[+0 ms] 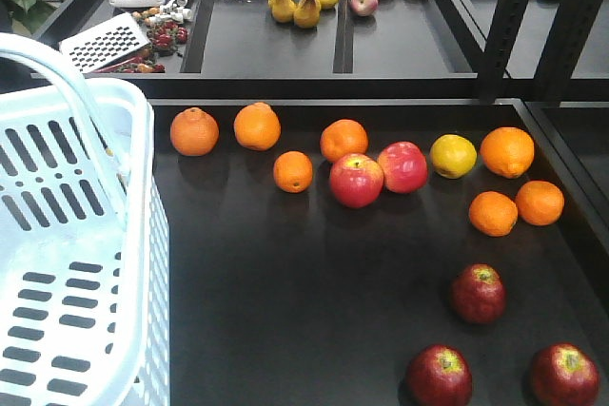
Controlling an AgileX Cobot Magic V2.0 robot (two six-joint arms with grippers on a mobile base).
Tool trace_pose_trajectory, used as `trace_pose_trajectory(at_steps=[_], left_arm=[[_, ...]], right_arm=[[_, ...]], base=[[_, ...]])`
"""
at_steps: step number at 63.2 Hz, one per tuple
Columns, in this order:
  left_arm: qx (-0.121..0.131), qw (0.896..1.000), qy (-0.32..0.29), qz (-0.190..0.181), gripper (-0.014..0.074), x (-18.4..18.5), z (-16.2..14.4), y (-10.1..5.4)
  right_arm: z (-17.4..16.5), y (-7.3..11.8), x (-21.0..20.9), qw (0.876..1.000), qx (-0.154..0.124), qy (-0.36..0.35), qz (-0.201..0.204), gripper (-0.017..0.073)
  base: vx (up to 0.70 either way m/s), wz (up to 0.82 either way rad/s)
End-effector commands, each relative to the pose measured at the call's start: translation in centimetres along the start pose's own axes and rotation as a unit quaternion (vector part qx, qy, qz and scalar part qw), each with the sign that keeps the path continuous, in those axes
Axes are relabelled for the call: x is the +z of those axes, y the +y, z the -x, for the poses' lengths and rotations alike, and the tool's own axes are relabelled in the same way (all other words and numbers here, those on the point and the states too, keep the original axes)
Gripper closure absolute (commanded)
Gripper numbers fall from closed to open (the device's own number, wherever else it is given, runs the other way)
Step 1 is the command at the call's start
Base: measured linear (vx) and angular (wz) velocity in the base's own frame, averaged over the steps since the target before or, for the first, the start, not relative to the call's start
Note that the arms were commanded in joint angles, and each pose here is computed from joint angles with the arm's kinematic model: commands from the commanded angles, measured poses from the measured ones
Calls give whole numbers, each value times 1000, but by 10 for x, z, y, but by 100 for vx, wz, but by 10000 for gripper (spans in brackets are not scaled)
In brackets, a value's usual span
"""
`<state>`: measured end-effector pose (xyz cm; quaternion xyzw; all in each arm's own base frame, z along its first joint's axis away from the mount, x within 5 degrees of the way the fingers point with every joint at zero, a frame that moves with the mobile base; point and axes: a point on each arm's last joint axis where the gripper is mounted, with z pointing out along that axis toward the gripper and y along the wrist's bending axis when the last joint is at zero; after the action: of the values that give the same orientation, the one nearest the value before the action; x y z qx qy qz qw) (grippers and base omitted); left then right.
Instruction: Pick three apples into basket with both arms
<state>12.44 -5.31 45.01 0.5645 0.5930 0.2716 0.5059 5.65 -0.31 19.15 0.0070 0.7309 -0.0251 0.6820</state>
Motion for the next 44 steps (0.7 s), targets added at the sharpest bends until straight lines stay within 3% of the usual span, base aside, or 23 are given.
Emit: trace_pose_trajectory(at_steps=[1, 44], left_arm=[[-6, 998, -34, 54, 600, -9, 6, 15], [-6, 998, -34, 54, 600, -9, 6, 15]], right_arm=[[3, 0, 0, 999, -3, -37, -1, 568], [3, 0, 0, 999, -3, -37, -1, 568]], base=[[0, 1], [0, 0]])
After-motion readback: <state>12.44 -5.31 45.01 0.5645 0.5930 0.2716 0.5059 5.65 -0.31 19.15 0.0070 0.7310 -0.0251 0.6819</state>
